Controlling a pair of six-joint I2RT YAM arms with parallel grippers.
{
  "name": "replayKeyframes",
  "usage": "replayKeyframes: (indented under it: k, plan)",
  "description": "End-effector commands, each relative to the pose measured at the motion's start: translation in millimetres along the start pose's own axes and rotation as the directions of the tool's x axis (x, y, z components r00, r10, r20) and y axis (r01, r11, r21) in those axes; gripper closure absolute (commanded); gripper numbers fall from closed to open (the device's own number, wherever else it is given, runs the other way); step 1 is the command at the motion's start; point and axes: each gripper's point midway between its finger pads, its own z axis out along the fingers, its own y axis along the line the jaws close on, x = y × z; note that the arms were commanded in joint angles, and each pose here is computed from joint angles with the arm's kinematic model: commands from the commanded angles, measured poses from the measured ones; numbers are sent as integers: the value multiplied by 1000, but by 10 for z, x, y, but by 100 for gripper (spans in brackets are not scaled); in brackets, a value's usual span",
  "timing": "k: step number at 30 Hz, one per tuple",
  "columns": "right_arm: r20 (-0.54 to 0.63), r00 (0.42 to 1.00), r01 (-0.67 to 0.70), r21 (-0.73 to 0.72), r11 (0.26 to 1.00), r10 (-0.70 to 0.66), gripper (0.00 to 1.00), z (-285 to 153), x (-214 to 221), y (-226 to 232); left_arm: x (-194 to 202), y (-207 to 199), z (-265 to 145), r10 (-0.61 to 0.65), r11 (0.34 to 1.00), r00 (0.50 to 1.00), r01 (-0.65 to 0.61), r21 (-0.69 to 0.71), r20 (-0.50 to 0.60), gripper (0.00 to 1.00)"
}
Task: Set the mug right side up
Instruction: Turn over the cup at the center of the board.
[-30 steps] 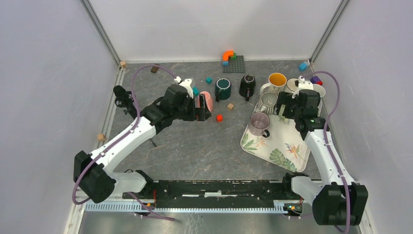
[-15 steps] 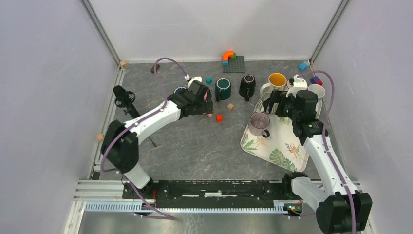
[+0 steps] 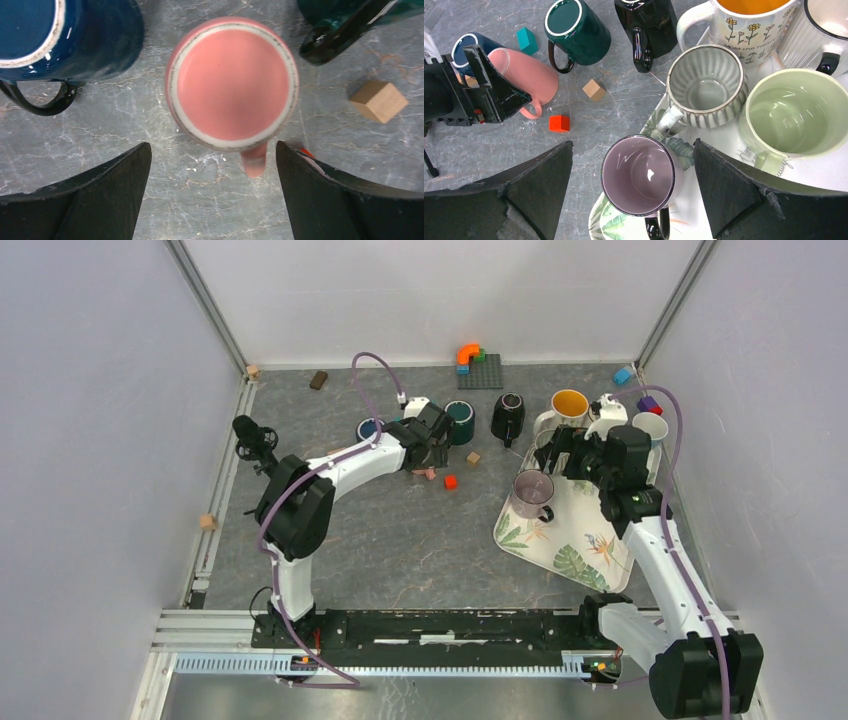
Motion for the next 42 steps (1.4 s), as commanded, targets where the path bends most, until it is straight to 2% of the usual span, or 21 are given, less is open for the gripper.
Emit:
replayKeyframes:
  k: [1, 5, 11, 14, 21, 27, 42]
  plan:
    - [32, 999, 8, -41, 999, -6, 5, -5, -42, 79, -185, 135, -3, -44, 996, 997, 49, -77, 63, 1]
    - [29, 1000, -2, -48, 999, 3, 5, 0, -25, 89, -168, 302, -18, -49, 993, 997, 56, -103, 64, 7]
    - [36, 999, -13, -60, 998, 15, 6, 7, -48, 120, -155, 353, -44, -24, 998, 998, 28, -62, 51, 28]
    - [33, 999, -17, -61, 998, 19, 6, 6, -39, 120, -116, 239, -16, 8, 1000, 1000, -8, 2, 18, 36]
    - [30, 999, -14, -50, 999, 15, 6, -12, -10, 102, -151, -8, 8, 97, 988, 995, -96, 119, -2, 47]
    - [24, 1000, -18, -47, 999, 20, 6, -6, 27, 91, -202, 51, 38, 157, 984, 987, -158, 82, 11, 53]
    - [11, 1000, -28, -53, 998, 29, 6, 20, 105, 82, -195, 115, 127, 189, 981, 982, -189, 36, 8, 57]
